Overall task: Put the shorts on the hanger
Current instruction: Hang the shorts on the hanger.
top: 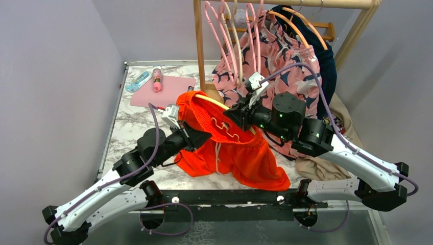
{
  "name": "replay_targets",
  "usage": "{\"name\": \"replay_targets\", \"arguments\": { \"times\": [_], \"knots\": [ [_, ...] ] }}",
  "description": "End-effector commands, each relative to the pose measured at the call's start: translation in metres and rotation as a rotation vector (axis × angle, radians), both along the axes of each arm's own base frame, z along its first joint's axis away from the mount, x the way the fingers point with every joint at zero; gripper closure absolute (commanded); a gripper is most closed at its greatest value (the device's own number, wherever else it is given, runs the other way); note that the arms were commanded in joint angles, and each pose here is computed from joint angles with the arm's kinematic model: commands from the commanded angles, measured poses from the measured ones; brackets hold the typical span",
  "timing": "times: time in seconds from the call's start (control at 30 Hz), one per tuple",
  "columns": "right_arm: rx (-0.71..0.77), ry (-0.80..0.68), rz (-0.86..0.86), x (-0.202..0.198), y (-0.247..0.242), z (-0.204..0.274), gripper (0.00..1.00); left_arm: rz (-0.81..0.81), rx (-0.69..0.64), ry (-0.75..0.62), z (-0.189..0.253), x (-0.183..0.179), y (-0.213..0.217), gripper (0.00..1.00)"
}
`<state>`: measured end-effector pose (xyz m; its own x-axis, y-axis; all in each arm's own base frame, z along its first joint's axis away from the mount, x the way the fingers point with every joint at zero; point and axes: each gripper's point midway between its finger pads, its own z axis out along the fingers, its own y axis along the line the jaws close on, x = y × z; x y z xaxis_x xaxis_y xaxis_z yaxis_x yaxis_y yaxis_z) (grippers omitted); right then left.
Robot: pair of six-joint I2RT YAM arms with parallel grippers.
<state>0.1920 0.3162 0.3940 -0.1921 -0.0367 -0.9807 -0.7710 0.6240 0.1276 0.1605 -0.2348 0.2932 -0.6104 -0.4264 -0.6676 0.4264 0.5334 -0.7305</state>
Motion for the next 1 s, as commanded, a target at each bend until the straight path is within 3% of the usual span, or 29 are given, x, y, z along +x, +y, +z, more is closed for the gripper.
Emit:
{"name": "replay_targets", "arguments": {
  "times": [0.0,0.4,0.67,0.97],
  "knots": [
    [0.107,-0.056,-0.004,0.002,0.003,0.03,0.99,0.026,-0.082,-0.058,0.034,0.006,0.0,0.98],
    [0.017,-0.067,-0.038,0.011,0.001,0.004,0.99,-0.029,-0.145,-0.115,0.08,0.008,-0.019,1.0],
    [0.013,-0.073,-0.036,0.012,0.003,-0.001,0.99,-0.064,-0.132,-0.05,0.058,0.007,-0.03,1.0],
    [-0.016,-0.054,0.003,0.014,0.021,-0.016,0.99,-0.077,-0.186,-0.099,0.088,0.003,-0.028,1.0]
  ]
}}
